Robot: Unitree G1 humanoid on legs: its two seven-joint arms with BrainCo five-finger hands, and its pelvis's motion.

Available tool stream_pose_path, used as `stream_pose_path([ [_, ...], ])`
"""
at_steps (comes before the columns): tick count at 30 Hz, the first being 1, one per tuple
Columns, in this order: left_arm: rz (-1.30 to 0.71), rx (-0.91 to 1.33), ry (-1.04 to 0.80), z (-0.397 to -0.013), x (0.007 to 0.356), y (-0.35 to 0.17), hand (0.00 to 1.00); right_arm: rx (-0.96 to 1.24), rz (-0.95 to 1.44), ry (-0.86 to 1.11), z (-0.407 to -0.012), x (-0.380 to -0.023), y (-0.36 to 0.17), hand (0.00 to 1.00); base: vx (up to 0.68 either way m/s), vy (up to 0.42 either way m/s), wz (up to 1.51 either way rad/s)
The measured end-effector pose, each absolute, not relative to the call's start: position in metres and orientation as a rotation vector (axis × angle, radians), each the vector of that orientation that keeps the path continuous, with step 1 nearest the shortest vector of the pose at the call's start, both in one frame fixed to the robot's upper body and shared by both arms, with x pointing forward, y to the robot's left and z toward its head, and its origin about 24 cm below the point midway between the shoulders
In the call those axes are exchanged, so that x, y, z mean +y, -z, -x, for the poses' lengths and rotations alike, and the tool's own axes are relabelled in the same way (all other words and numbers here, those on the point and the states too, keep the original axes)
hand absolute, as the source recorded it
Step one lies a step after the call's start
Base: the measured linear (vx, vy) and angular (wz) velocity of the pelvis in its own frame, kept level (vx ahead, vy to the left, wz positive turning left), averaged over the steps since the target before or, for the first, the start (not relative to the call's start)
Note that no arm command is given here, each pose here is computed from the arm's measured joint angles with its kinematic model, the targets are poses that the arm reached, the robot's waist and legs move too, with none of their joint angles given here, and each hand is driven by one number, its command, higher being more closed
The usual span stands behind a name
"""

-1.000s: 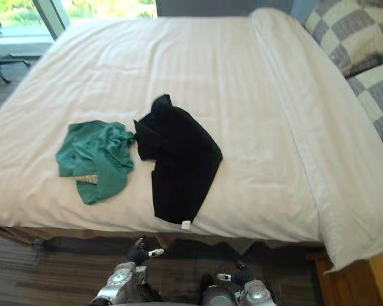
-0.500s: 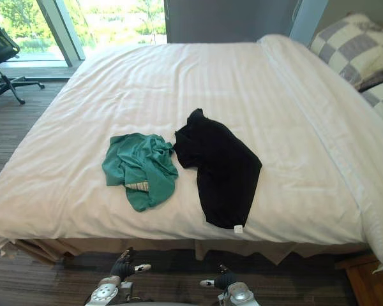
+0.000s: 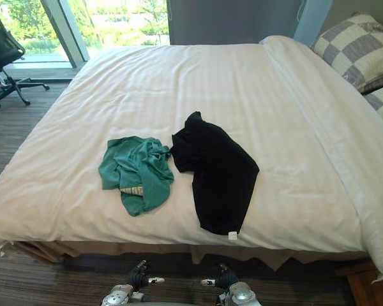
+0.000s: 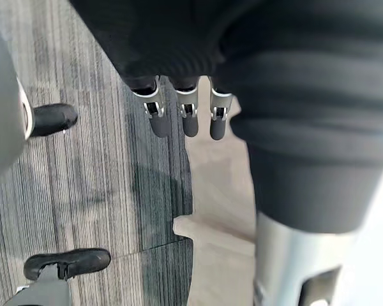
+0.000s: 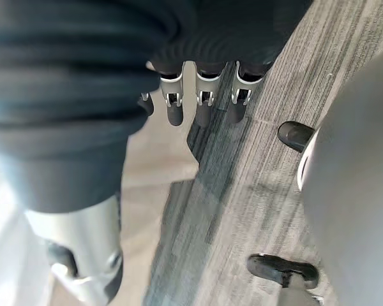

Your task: Tidy the bed and pick cloth on bed and put in laundry

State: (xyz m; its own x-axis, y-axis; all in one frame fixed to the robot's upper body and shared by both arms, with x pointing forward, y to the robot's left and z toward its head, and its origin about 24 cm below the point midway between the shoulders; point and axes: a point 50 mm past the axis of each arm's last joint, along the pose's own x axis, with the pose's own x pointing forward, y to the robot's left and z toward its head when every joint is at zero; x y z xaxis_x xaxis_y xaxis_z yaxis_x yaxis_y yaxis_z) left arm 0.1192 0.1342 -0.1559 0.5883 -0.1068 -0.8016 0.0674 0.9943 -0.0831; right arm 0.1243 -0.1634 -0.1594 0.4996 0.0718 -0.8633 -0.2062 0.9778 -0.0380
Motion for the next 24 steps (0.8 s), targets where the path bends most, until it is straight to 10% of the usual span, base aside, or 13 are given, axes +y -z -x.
stream_pose_path([
  [13, 0.477, 0.903, -0.466, -0.114, 0.165, 0.158, 0.00, 1.097, -0.046, 0.165, -0.123, -0.200, 0.158, 0.00, -0.05, -0.009, -0.12],
  [24, 1.001, 0.548, -1.431, -0.080, 0.269, 0.143, 0.00, 0.944, -0.326, 0.788, -0.075, -0.257, 0.152, 0.00, -0.03, 0.016, 0.29],
])
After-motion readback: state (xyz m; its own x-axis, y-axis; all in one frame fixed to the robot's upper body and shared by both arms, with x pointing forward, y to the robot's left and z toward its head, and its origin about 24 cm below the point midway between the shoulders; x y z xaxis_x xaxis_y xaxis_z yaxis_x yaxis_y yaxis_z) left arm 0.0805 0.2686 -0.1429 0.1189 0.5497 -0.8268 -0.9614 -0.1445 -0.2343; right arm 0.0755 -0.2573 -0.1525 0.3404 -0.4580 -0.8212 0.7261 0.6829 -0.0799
